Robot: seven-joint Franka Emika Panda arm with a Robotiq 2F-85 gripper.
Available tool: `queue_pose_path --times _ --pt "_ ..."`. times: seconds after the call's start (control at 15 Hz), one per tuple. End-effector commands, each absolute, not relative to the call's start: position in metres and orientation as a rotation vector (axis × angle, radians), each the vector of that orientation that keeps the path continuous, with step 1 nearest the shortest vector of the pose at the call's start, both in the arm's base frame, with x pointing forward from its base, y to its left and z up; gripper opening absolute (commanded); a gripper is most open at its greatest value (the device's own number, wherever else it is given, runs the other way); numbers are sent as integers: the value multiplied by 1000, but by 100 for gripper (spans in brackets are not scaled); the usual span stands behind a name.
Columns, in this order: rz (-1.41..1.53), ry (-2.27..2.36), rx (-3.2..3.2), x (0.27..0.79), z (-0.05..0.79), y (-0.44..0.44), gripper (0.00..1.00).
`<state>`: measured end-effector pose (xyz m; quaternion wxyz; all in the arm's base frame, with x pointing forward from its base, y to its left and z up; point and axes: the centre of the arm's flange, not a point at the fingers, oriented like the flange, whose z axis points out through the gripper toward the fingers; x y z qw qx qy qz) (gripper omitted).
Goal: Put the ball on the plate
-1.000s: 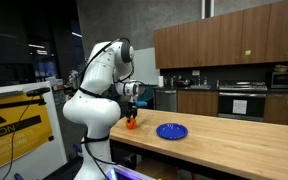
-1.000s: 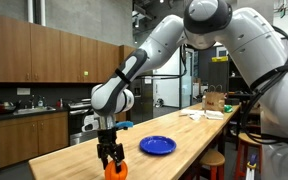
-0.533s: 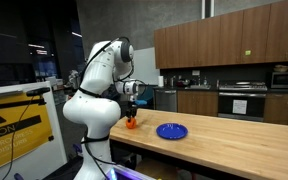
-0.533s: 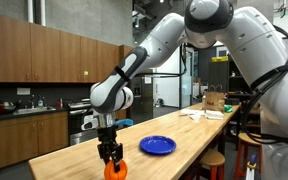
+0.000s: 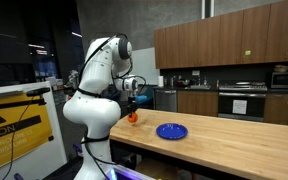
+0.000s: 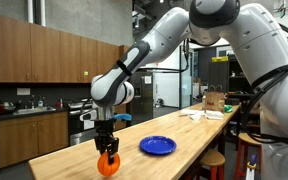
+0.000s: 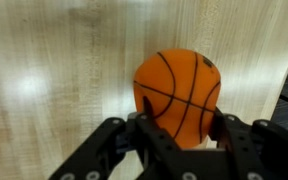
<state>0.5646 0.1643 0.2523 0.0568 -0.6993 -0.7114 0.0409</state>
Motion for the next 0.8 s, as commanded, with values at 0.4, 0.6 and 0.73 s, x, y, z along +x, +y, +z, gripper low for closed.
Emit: queue_pose_path --times 0.4,0.6,0.73 --pt "-46 -2211 -2206 562 340 126 25" --pt "-57 -2211 -2231 565 352 103 25" --pt "-60 -2206 -2246 566 357 89 25"
